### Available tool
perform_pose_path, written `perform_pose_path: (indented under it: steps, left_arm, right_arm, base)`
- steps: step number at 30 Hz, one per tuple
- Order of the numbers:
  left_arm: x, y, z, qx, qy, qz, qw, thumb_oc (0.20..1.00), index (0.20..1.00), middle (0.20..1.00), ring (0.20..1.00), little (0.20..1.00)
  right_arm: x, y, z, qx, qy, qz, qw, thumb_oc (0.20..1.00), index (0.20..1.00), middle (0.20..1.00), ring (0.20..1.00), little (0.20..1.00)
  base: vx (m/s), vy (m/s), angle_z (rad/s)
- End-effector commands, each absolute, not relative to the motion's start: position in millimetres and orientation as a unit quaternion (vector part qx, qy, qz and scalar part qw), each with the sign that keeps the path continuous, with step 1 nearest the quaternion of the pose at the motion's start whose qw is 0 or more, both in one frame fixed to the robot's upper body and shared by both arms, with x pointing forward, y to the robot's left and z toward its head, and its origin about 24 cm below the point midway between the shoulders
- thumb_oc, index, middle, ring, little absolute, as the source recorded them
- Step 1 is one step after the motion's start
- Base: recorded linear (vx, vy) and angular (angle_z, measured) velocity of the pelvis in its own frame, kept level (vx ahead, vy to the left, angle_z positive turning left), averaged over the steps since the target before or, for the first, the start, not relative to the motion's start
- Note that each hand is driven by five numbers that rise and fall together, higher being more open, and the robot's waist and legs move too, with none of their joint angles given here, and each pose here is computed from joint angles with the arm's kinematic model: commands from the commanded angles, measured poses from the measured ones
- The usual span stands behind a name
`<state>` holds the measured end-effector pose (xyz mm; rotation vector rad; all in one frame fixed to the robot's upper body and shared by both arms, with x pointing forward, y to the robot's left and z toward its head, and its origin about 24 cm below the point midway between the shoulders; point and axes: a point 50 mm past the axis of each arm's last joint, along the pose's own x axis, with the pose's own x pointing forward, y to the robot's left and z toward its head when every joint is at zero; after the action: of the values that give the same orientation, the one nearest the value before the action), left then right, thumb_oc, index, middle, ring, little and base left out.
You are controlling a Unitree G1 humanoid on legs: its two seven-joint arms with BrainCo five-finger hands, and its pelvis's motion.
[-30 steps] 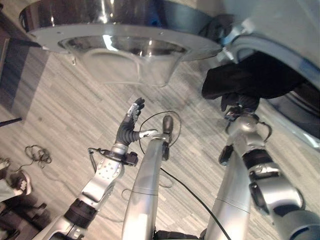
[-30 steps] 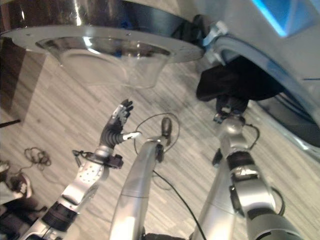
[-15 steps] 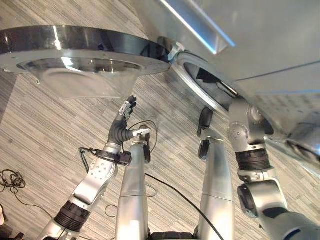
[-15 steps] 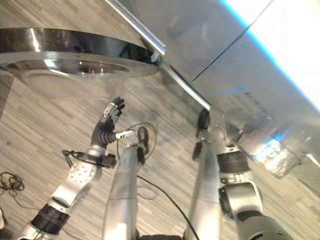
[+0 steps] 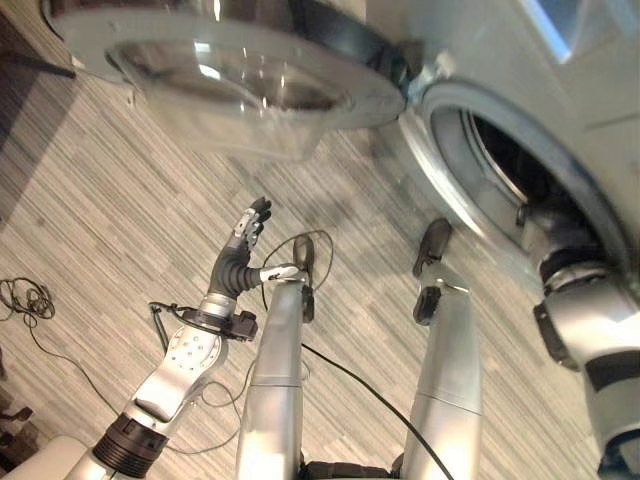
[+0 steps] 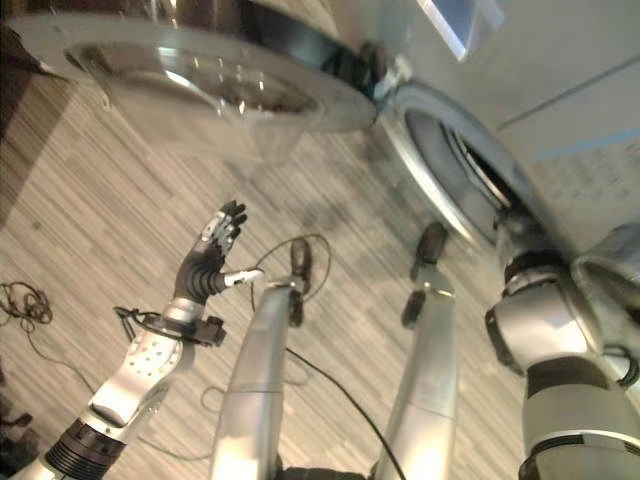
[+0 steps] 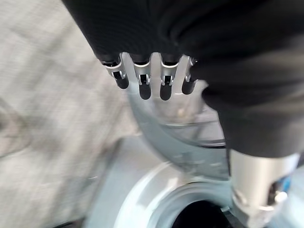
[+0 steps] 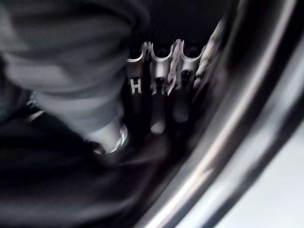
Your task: Grab the laundry basket,head to the washer,open it,put in the laundry and shut it.
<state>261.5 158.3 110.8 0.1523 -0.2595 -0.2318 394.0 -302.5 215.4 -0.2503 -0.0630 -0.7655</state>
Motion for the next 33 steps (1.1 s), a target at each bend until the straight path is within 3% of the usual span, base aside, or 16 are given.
perform_pose_path:
  steps: [1, 7, 11, 13, 20, 26, 33]
  left_arm:
    - [256, 149, 127, 0.043, -0.176, -0.130, 0.975, 1.000, 1.000, 1.000, 1.000, 1.000]
    - [259, 149, 122, 0.038, -0.184, -0.124, 0.974, 1.000, 1.000, 1.000, 1.000, 1.000]
    - [259, 149, 120, 0.041, -0.189, -0.120, 0.974, 1.000, 1.000, 1.000, 1.000, 1.000]
    - [260, 148, 117, 0.045, -0.189, -0.113, 0.974, 1.000, 1.000, 1.000, 1.000, 1.000]
    - [264, 155, 107, 0.058, -0.180, -0.068, 0.980, 1.000, 1.000, 1.000, 1.000, 1.000]
    - [255, 187, 83, 0.100, -0.132, -0.003, 0.986, 1.000, 1.000, 1.000, 1.000, 1.000]
    - [238, 218, 51, 0.148, -0.055, 0.053, 0.986, 1.000, 1.000, 1.000, 1.000, 1.000]
  right_arm:
    - [378, -313, 299, -0.139, -0.199, -0.382, 0.892, 1.000, 1.000, 1.000, 1.000, 1.000]
    - [380, -228, 236, -0.160, -0.264, -0.257, 0.916, 1.000, 1.000, 1.000, 1.000, 1.000]
    - [375, -195, 205, -0.190, -0.261, -0.208, 0.923, 1.000, 1.000, 1.000, 1.000, 1.000]
    - [368, -169, 162, -0.191, -0.219, -0.173, 0.941, 1.000, 1.000, 1.000, 1.000, 1.000]
    - [330, -139, 60, -0.224, -0.086, -0.097, 0.966, 1.000, 1.000, 1.000, 1.000, 1.000]
    - [279, -157, 6, -0.265, -0.001, -0.026, 0.964, 1.000, 1.000, 1.000, 1.000, 1.000]
    - [236, -211, -16, -0.279, 0.067, -0.086, 0.954, 1.000, 1.000, 1.000, 1.000, 1.000]
  base:
    - [0.03, 0.016, -0.32]
    - [0.00, 0.047, -0.01]
    - [-0.01, 0.078, -0.26]
    - [-0.01, 0.093, -0.01]
    - [0.00, 0.104, 0.03]
    - [0.07, 0.117, -0.04]
    - [0.14, 0.206, -0.58]
